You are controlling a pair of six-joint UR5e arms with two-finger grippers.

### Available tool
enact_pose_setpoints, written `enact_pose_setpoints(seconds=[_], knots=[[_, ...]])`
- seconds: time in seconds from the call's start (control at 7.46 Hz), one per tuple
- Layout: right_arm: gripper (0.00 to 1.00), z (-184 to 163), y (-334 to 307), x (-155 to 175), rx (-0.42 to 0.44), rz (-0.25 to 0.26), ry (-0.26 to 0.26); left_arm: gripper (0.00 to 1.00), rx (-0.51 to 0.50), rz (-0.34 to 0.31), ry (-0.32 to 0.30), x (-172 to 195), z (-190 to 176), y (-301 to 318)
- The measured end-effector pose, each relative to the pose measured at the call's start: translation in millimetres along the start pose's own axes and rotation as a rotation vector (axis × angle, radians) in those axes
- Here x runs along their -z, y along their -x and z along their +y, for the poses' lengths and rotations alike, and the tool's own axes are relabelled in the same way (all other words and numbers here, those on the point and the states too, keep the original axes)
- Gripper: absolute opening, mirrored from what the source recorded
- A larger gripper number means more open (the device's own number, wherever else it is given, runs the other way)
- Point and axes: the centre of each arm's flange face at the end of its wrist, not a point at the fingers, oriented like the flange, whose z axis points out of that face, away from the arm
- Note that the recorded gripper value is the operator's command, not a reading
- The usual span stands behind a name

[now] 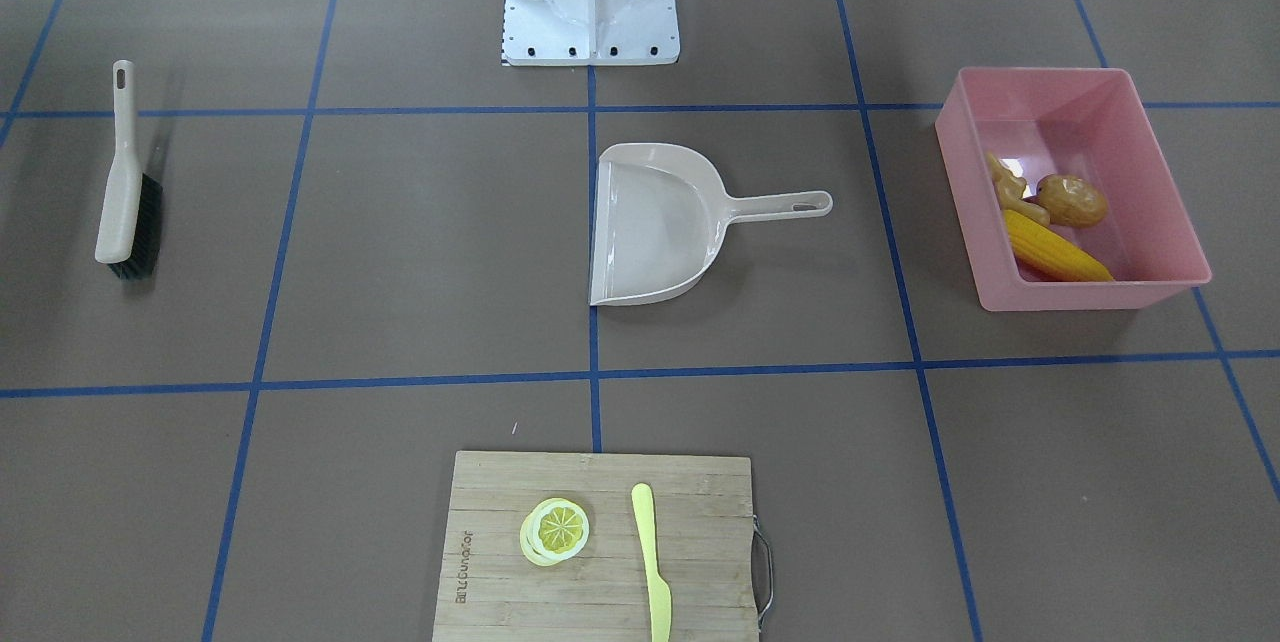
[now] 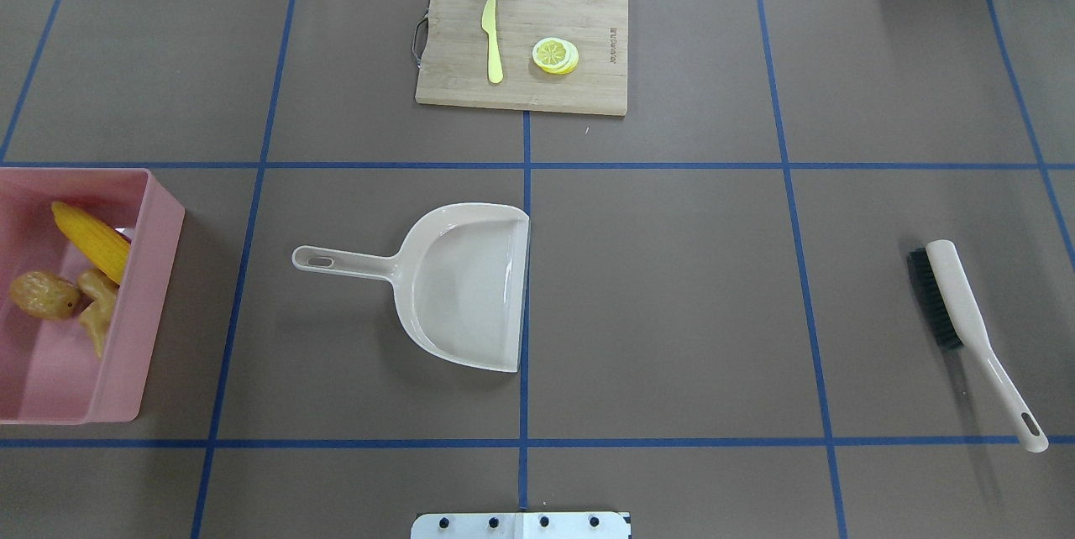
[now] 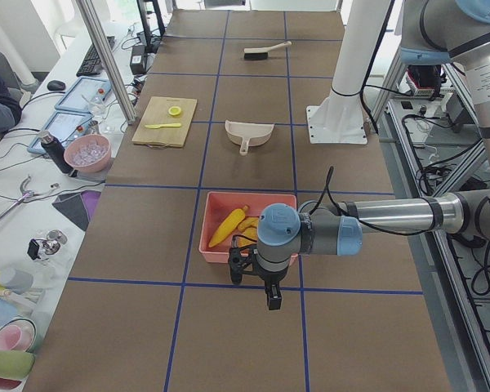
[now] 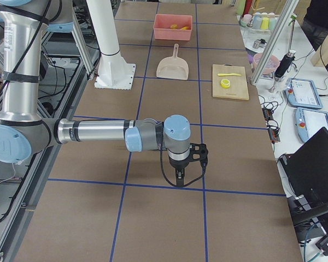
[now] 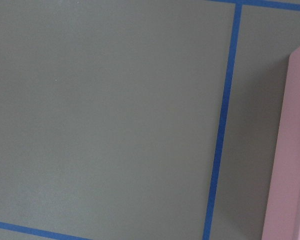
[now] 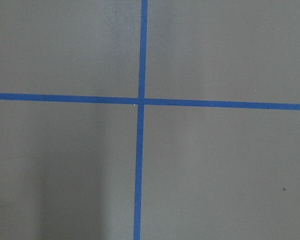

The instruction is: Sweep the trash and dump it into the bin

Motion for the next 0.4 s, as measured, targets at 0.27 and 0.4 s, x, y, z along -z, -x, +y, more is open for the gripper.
enact_pose_setpoints(seconds=[0.27,0.4], knots=[[1.00,-0.1,0.3,0.2,0.001,-0.001,-0.001,0.98,0.003,0.000,0.003,-1.2,1.0,1.8],[1.00,-0.3,0.6,0.4,0.002,-0.001,-0.002,0.98,0.001,0.000,-0.001,0.5,1.1,0.8]])
